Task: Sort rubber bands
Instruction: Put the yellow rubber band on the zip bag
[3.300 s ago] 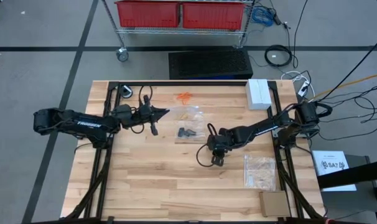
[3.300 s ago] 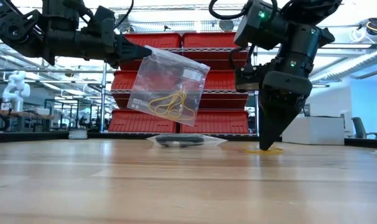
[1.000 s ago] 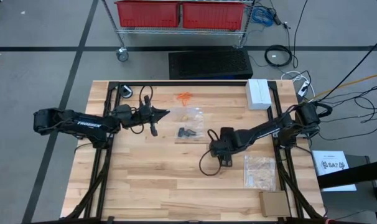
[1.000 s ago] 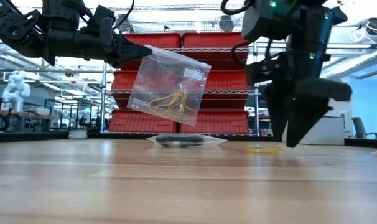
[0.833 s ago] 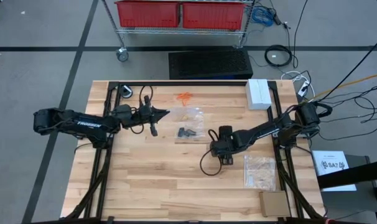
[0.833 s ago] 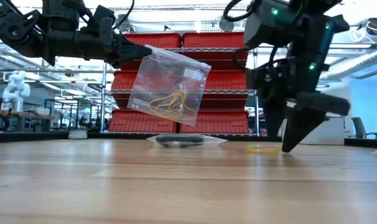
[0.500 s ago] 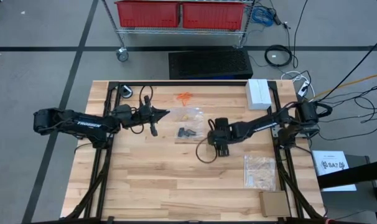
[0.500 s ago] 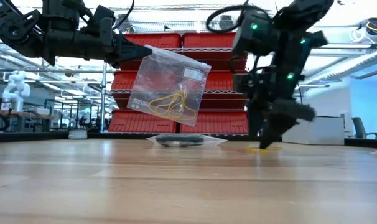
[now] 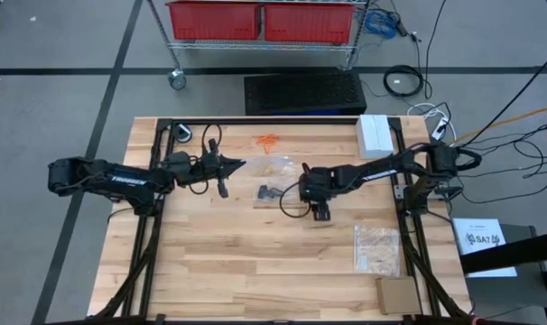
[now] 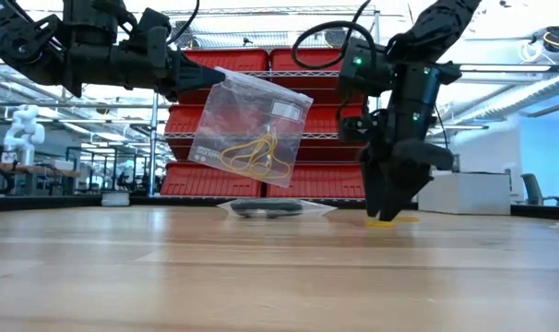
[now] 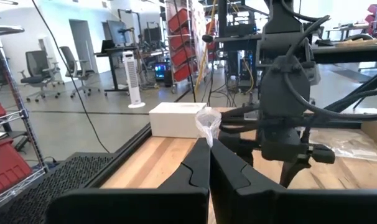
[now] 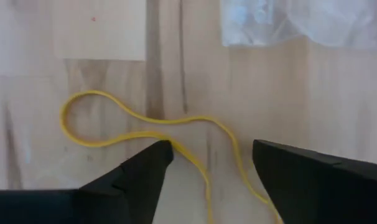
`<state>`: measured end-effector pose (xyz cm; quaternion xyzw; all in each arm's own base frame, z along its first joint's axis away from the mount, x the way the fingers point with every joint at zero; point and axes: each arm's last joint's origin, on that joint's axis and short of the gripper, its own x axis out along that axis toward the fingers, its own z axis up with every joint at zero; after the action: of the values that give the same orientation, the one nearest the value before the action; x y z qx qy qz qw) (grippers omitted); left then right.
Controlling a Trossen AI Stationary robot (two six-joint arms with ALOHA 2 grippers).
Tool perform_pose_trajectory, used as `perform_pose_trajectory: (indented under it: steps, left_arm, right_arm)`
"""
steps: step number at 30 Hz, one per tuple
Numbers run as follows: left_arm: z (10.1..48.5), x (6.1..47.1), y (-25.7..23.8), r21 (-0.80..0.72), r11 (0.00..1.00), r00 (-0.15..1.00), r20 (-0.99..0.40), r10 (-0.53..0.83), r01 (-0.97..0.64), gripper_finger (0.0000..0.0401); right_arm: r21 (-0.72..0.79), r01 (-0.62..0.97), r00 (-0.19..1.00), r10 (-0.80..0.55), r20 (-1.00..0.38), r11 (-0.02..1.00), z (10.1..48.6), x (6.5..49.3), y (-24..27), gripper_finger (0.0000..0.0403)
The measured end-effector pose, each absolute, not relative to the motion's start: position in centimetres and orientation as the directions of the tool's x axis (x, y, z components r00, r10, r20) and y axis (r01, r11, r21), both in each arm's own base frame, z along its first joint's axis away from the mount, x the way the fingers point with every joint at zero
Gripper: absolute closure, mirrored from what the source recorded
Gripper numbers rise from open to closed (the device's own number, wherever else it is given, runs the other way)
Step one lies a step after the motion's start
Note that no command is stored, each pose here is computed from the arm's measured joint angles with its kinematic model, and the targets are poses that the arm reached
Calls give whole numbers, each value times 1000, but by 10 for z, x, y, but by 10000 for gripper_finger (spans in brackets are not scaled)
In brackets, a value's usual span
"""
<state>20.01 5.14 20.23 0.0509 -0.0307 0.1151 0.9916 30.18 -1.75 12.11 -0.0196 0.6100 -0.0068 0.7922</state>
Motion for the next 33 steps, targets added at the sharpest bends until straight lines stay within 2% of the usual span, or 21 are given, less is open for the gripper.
perform_pose_trajectory:
  steps: [4,13,22,33]
  left_arm:
    - [202,200,51,94,968,972,70,225,-231,401]
    - [202,200,51,95,968,972,70,225,-231,401]
    - [202,200,51,95,968,972,70,225,-231,401]
    - [202,200,51,94,968,972,70,225,-231,401]
  right_arm:
    - [-5,-13,240,-1,-971,1000,116,303,-15,244]
    - [-33,-61,253,-17,-967,998,116,304,1,389]
    - [-103,-48,282,-85,-955,994,142,315,14,402]
    - [-182,-11,478,-155,-865,983,196,349,26,403]
